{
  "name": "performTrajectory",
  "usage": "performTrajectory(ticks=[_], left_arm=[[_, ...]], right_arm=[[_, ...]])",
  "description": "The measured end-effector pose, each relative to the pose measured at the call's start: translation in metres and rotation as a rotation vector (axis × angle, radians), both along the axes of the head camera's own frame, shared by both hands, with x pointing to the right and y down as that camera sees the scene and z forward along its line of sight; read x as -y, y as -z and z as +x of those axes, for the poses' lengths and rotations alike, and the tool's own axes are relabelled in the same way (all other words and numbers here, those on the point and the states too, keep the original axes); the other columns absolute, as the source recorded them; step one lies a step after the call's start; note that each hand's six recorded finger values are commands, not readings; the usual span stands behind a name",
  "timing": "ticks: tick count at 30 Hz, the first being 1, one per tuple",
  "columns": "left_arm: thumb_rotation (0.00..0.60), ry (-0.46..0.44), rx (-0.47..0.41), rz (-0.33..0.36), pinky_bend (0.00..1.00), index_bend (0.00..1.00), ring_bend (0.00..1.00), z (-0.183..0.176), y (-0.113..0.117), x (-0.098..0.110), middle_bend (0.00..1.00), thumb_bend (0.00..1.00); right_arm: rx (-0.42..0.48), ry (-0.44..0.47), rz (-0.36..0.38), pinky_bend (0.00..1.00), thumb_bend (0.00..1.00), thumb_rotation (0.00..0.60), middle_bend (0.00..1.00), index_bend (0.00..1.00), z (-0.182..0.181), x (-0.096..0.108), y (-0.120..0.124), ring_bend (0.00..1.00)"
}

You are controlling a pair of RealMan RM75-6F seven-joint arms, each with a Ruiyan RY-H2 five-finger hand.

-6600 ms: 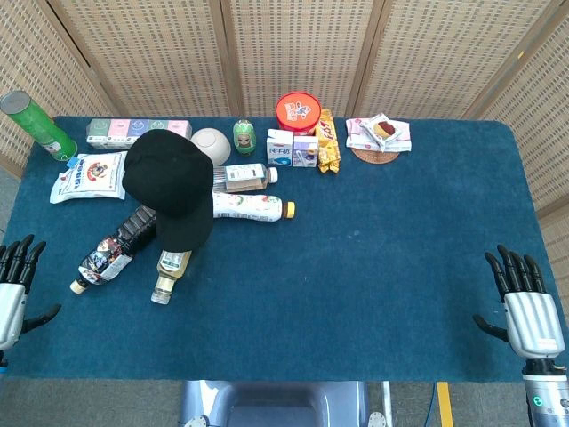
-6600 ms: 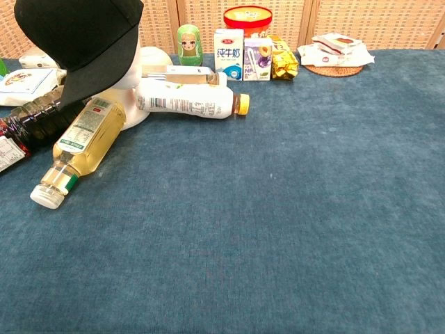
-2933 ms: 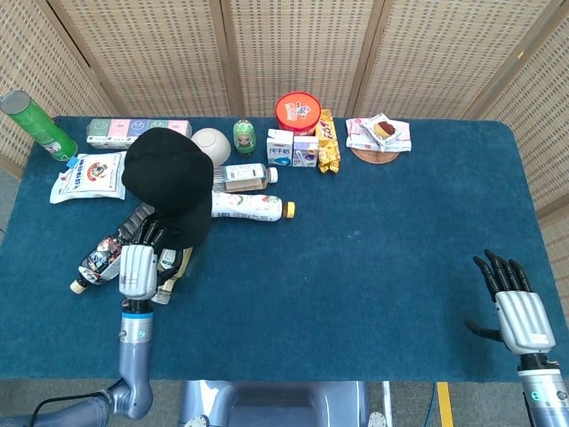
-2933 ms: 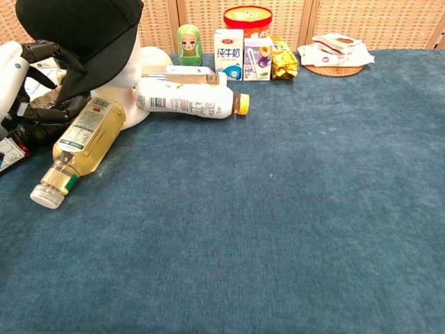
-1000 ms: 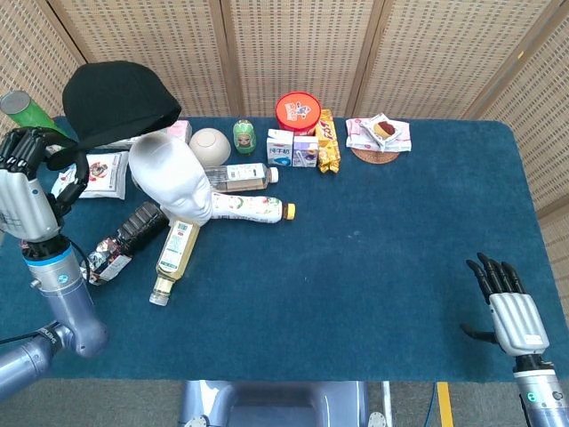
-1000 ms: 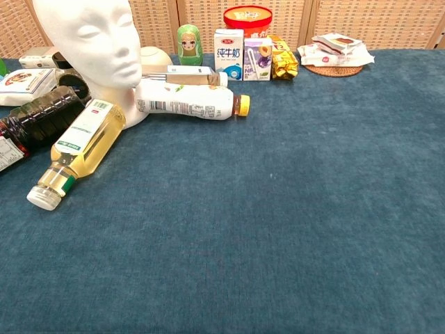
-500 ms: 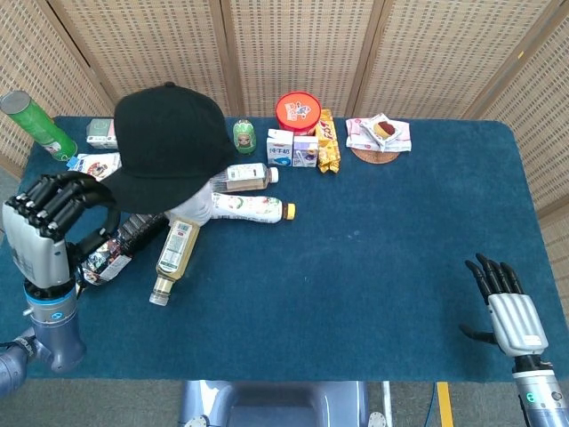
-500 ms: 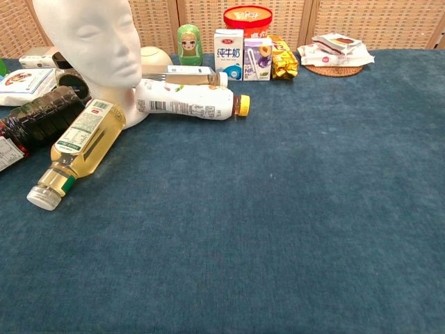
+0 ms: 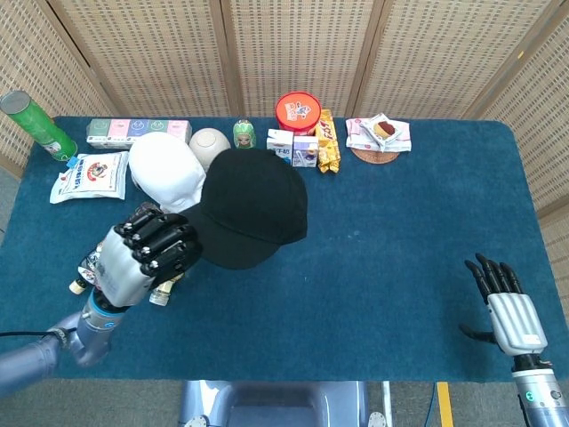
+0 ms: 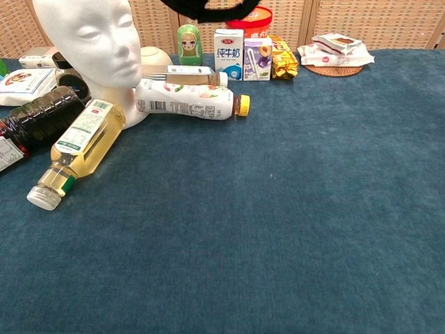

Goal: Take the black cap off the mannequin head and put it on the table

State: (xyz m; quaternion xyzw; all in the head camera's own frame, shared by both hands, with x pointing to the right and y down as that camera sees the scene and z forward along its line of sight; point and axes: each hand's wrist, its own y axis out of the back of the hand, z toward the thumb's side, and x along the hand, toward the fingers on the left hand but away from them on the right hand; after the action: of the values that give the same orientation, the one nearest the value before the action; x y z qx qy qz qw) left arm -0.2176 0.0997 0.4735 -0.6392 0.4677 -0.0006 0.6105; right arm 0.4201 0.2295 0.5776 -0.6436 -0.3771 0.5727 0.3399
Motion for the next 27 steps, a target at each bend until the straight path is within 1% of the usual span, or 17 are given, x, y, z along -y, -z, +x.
performTrajectory(ticks=[5, 7, 10, 15, 21, 23, 27], left_arm=[[0.600, -0.027, -0.006, -0.077, 0.63, 0.75, 0.46, 0.036, -0.026, -0.006, 0.57, 0.49], [0.600, -0.038, 0.008, -0.096, 0.63, 0.75, 0.46, 0.049, -0.038, -0.009, 0.57, 0.49], [0.600, -0.041, 0.021, -0.107, 0.63, 0.75, 0.46, 0.058, -0.049, -0.011, 0.57, 0.49], [0.600, -0.027, 0.020, -0.145, 0.63, 0.75, 0.46, 0.064, -0.064, -0.012, 0.57, 0.48], [0.600, -0.005, 0.047, -0.197, 0.63, 0.75, 0.46, 0.061, -0.085, -0.010, 0.57, 0.46], [0.600, -0.007, 0.055, -0.222, 0.63, 0.75, 0.46, 0.061, -0.092, -0.011, 0.57, 0.46], [0.600, -0.014, 0.086, -0.244, 0.63, 0.75, 0.46, 0.060, -0.104, -0.017, 0.57, 0.45]], right_arm=[[-0.001, 0.002, 0.008, 0.00, 0.00, 0.600, 0.00, 0.03, -0.001, 0.000, 0.002, 0.00], [-0.002, -0.001, 0.009, 0.00, 0.00, 0.600, 0.00, 0.03, 0.000, 0.000, 0.002, 0.00], [-0.005, -0.004, 0.011, 0.00, 0.00, 0.600, 0.00, 0.03, 0.001, 0.000, 0.003, 0.00], [-0.008, -0.001, 0.013, 0.00, 0.00, 0.600, 0.00, 0.03, 0.001, -0.001, 0.003, 0.00], [-0.001, 0.008, 0.012, 0.00, 0.00, 0.600, 0.00, 0.03, -0.001, -0.002, 0.003, 0.00], [-0.001, 0.011, 0.012, 0.00, 0.00, 0.600, 0.00, 0.03, -0.002, -0.002, 0.004, 0.00], [-0.001, 0.014, 0.010, 0.00, 0.00, 0.600, 0.00, 0.03, -0.003, -0.003, 0.004, 0.00]])
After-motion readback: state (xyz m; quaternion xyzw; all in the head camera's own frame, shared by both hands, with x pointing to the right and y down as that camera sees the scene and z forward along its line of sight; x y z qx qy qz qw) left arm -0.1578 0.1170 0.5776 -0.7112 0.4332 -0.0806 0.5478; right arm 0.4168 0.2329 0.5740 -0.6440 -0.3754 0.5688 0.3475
